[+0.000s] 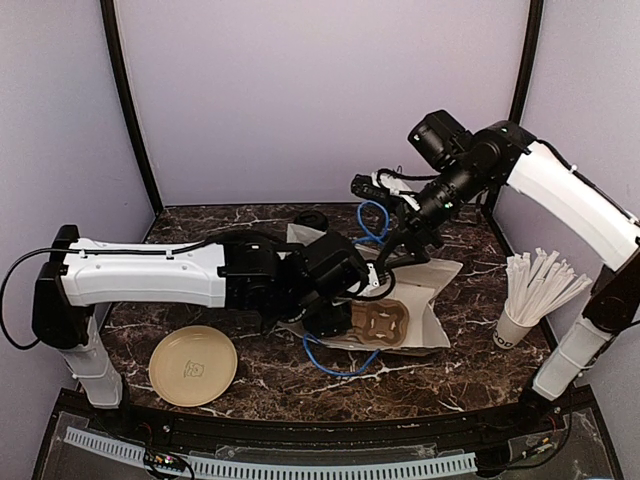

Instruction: Pack the takeout coffee

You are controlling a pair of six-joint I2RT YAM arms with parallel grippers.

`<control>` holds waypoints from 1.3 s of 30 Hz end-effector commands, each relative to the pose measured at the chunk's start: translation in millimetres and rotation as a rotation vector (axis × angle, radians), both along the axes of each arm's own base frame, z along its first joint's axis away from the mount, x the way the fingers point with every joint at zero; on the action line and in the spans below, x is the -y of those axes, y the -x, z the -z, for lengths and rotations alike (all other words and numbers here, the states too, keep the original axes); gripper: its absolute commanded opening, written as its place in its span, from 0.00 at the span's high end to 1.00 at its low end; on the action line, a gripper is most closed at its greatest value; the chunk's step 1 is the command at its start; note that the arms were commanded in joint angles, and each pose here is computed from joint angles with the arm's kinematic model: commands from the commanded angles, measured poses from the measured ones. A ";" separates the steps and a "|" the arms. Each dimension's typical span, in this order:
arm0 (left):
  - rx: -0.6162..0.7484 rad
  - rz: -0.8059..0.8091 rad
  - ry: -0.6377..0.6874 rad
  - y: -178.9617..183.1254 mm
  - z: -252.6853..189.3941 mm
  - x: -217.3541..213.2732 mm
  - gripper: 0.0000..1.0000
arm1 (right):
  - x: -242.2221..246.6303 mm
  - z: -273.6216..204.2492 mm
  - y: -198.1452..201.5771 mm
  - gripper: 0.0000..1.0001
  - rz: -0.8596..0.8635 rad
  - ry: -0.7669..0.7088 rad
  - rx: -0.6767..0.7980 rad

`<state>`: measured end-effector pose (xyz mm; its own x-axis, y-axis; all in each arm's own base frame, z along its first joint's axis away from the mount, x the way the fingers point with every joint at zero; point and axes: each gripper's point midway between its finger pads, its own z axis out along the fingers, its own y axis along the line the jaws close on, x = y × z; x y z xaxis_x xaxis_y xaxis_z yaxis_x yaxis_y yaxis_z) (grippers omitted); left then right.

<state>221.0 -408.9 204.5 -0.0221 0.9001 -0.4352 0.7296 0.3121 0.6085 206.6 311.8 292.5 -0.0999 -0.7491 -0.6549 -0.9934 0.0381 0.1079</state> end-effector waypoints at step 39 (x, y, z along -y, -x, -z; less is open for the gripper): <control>0.321 0.145 0.816 -52.4 -253.5 52.0 0.01 | 64.1 -67.4 -102.6 0.12 0.254 -0.118 0.178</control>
<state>283.0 -461.8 297.2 0.1499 0.6915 -0.7066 0.6732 0.4521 0.5852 253.3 292.5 397.1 -0.0343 -0.5124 -0.8581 -0.9984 0.0555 0.0068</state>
